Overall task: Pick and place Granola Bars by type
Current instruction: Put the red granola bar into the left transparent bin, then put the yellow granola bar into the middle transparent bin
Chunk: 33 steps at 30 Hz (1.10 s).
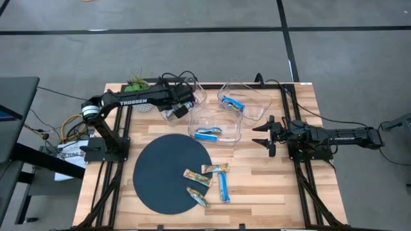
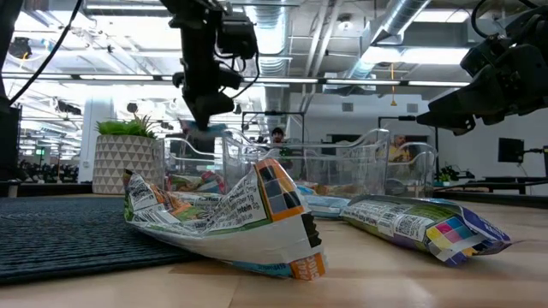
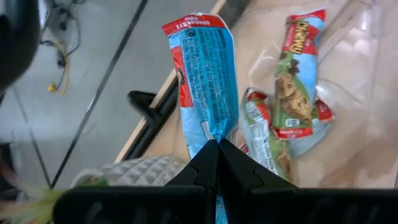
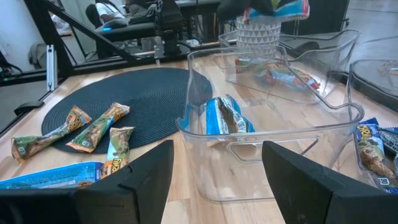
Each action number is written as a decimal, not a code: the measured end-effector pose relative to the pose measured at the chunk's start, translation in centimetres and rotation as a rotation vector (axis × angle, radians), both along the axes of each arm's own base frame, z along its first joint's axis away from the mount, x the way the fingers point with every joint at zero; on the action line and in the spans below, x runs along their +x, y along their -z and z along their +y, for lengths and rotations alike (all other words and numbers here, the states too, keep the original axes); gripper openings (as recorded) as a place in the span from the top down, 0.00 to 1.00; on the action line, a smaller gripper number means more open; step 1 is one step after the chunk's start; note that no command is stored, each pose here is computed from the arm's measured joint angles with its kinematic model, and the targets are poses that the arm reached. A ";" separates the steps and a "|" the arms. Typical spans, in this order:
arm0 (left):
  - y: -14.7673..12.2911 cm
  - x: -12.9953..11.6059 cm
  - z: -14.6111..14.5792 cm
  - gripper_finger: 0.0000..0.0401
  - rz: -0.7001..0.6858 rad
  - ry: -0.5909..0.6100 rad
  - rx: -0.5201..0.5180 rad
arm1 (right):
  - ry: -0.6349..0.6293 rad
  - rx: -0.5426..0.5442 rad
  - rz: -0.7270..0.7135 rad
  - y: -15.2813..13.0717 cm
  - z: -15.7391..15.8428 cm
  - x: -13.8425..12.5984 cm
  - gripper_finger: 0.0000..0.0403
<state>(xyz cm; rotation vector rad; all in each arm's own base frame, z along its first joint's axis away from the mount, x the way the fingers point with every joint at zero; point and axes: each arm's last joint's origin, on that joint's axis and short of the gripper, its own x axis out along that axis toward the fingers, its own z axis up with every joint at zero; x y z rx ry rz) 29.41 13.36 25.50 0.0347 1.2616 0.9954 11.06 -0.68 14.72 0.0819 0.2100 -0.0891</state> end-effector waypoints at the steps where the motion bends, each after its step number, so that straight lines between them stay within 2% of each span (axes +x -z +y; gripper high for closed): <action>1: 0.2 0.0 0.2 0.99 -0.006 0.010 -0.008 | 0.000 0.000 0.000 0.0 0.0 0.0 0.41; 5: 0.4 0.0 0.5 0.93 -0.026 0.016 -0.040 | 0.000 0.000 0.000 0.0 0.0 0.0 0.41; 11: 0.5 0.0 0.4 0.75 -0.032 0.018 -0.053 | 0.000 0.000 0.001 0.0 0.0 0.0 0.41; 16: -0.2 0.6 -1.0 0.65 -0.076 0.076 -0.050 | 0.000 0.000 0.000 0.0 0.0 0.0 0.41; 22: -3.0 0.8 -5.5 0.63 -0.206 0.216 -0.024 | 0.000 0.000 0.000 0.0 0.0 0.0 0.41; 25: -4.2 0.9 -8.6 0.64 -0.272 0.316 -0.051 | 0.000 0.000 0.000 0.0 0.0 0.0 0.41; 29: -4.4 1.2 -13.0 0.65 -0.312 0.477 -0.154 | 0.000 0.000 0.000 0.0 0.0 0.0 0.41; 33: -4.2 1.2 -17.2 0.65 -0.328 0.660 -0.342 | 0.000 0.000 0.000 0.0 0.0 0.0 0.41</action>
